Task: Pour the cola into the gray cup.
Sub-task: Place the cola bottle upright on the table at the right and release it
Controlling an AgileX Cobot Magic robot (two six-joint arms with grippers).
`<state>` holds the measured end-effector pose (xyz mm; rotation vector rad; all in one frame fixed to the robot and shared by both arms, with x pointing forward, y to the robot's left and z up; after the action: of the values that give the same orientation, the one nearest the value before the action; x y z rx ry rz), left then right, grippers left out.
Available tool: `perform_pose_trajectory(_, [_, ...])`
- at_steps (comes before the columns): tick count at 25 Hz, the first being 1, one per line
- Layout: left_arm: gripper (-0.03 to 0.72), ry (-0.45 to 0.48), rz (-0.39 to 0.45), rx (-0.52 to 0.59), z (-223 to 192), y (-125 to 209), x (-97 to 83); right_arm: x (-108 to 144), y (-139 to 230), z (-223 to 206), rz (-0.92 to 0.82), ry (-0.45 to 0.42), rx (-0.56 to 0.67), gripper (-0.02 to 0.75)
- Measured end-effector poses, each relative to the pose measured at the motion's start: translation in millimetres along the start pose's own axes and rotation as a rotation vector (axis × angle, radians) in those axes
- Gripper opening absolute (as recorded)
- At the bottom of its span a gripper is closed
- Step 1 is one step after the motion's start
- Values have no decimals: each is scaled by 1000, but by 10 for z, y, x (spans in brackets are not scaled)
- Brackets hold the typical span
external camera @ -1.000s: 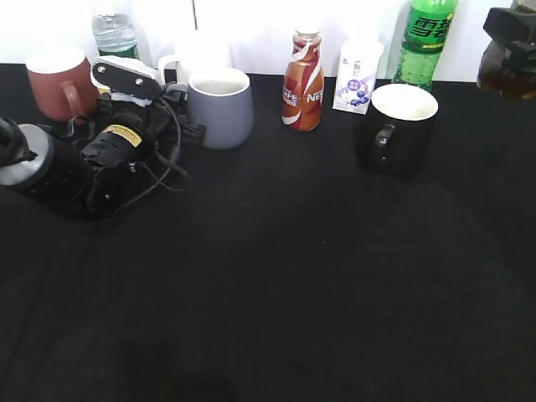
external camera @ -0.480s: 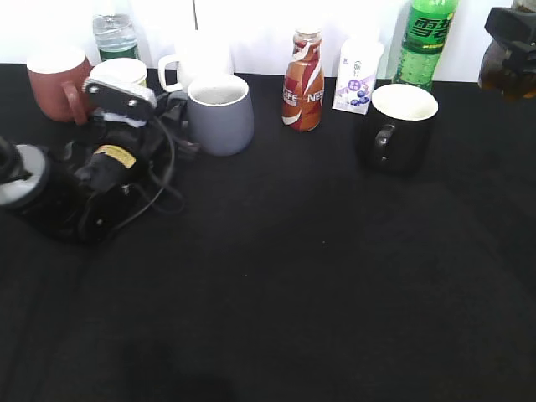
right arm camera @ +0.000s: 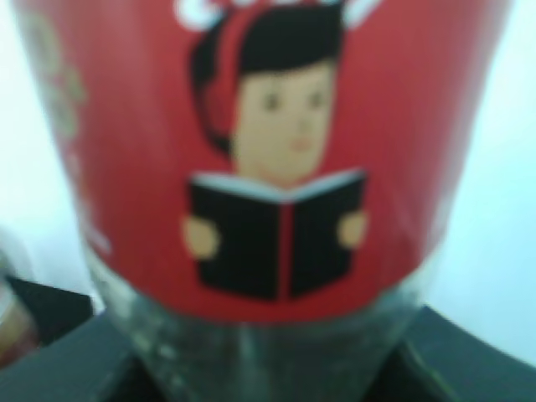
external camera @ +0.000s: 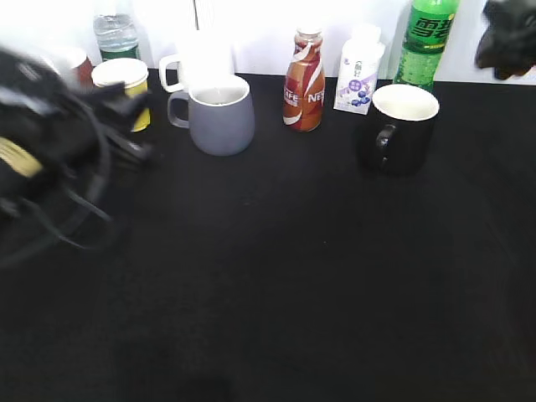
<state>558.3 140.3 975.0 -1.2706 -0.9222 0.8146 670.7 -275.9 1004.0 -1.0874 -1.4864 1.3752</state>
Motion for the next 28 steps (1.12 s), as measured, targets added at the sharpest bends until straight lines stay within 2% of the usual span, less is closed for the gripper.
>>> perform_pose_trajectory(2, [240, 4, 8, -16, 137, -256, 29, -226, 303, -123, -11, -60, 44, 386])
perform_pose_trajectory(4, [240, 7, 13, -20, 222, -377, 43, -347, 542, -208, 7, -131, 80, 386])
perform_pose_trajectory(8, [240, 15, 13, 15, 246, -351, 33, -307, 932, -405, 23, -241, 103, 386])
perform_pose_trajectory(11, [241, 15, 13, 17, 246, -347, 32, -301, 1192, -480, -9, -281, 85, 386])
perform_pose_trajectory(13, [241, 14, 14, 17, 246, -347, 33, -315, 1262, -507, 4, -285, 75, 428])
perform_pose_trajectory(16, [241, 14, 19, 17, 246, -347, 33, -312, 1244, -537, 2, -278, 57, 571])
perform_pose_trajectory(17, [241, 14, 21, 17, 246, -347, 33, -303, 1243, -540, 3, -279, 57, 592])
perform_pose_trajectory(25, [241, 14, 23, 17, 247, -349, 34, -386, 1109, -252, -9, -201, 104, 606])
perform_pose_trajectory(28, [241, 14, 24, 17, 247, -349, 34, -335, 1095, -125, -18, -189, 135, 606])
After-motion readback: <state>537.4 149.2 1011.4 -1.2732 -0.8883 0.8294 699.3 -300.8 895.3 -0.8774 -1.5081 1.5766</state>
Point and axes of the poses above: a point on each arm's last joint axis where the gripper is mounted, z pointing back along that axis away from the gripper, x along the wrist's bending axis when the last joint is at zero, y = z × x, the point moved 7 cm from there along -z, pointing out along that axis toward the gripper
